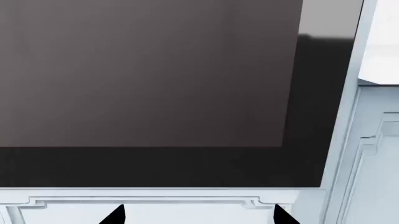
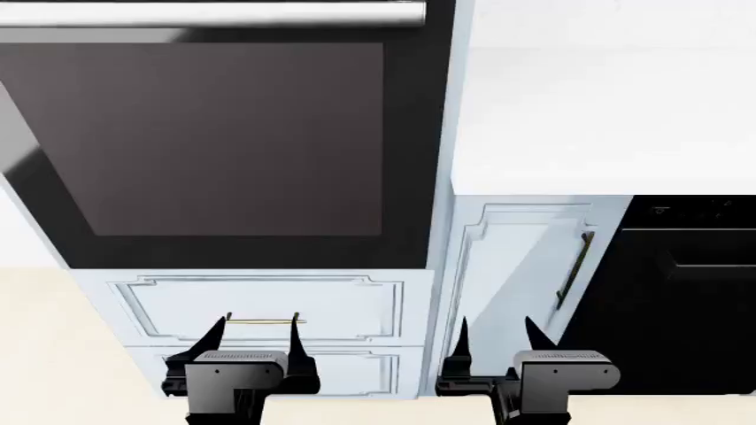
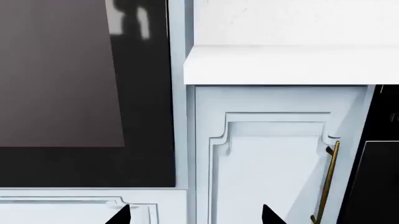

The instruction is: Preheat the oven by turning the temperature knob.

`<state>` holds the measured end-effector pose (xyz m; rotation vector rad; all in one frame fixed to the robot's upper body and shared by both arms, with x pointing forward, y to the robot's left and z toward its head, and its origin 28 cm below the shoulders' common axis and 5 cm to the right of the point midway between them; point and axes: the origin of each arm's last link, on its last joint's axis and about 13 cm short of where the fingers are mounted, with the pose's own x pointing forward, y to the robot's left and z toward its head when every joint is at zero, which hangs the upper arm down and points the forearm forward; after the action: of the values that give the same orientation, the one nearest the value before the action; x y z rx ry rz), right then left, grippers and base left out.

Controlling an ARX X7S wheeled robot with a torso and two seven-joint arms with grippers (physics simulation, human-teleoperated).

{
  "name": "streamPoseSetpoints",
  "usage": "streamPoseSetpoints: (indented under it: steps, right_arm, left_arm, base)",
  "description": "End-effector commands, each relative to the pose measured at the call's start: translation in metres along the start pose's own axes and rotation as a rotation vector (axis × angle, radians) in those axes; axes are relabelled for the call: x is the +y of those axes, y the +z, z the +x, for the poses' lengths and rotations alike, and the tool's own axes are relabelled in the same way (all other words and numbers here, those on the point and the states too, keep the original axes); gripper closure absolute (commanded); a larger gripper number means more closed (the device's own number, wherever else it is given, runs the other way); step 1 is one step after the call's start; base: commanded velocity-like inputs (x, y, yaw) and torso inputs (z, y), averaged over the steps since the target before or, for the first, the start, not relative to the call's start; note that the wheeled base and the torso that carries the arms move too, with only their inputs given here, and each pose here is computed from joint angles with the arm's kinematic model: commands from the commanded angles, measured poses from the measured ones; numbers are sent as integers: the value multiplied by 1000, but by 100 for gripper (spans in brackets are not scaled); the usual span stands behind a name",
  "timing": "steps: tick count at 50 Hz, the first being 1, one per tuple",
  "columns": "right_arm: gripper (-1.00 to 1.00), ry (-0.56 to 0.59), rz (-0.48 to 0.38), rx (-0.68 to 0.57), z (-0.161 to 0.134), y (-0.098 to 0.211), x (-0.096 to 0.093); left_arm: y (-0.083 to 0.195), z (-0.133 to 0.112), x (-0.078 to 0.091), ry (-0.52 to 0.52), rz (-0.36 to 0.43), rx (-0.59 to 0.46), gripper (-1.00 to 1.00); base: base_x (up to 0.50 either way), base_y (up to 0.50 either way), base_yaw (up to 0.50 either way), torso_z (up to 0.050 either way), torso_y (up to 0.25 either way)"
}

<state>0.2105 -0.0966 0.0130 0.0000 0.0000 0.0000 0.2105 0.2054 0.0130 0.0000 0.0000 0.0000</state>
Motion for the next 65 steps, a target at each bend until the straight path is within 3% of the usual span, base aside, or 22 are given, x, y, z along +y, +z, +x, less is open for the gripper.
streamPoseSetpoints:
  steps: [1,15,21,22,23,33,40,42,44,46,49,65]
  right_arm:
    - [-100,-11,-7,-11,2,1,-1]
    - [-100,-58,-29,-35,5,5,-1]
    - [-100,-119,-56,-196,3,35,-4]
    - [-100,-116,-20,-204,2,39,-4]
    - [-100,-127,-42,-284,-1,58,-5]
    - [-100,-121,-37,-465,-17,116,-5]
    - [-100,-122,-129,-585,-26,152,-8]
    - [-100,-125,-118,-635,-31,169,-10]
    - [-100,-141,-180,-710,-37,186,-11]
    - [-100,-139,-170,-767,-43,202,-10]
    - [-100,-128,-185,-836,-44,210,-8]
    - [-100,-118,-160,-908,-50,210,-9]
  left_arm:
    - [-1,2,0,-4,2,-1,-100]
    - [1,5,1,7,4,-13,-100]
    - [27,10,5,31,-29,-163,-100]
    - [31,10,5,36,-33,-179,-100]
    - [50,13,8,62,-51,-253,-100]
    - [118,6,14,76,-107,-451,-100]
    - [158,0,15,66,-114,-622,-100]
    - [174,-1,17,66,-133,-668,-100]
    - [190,-6,20,56,-144,-736,-100]
    - [206,-10,22,60,-160,-793,-100]
    - [222,-17,24,57,-186,-849,-100]
    - [239,-35,28,60,-202,-956,-100]
  base:
    - [0,0,0,0,0]
    - [0,0,0,0,0]
    - [0,0,0,0,0]
    - [0,0,0,0,0]
    - [0,0,0,0,0]
    - [0,0,0,0,0]
    - [0,0,0,0,0]
    - [0,0,0,0,0]
    - [0,0,0,0,0]
    - [0,0,0,0,0]
    - [0,0,0,0,0]
    - [0,19,0,0,0]
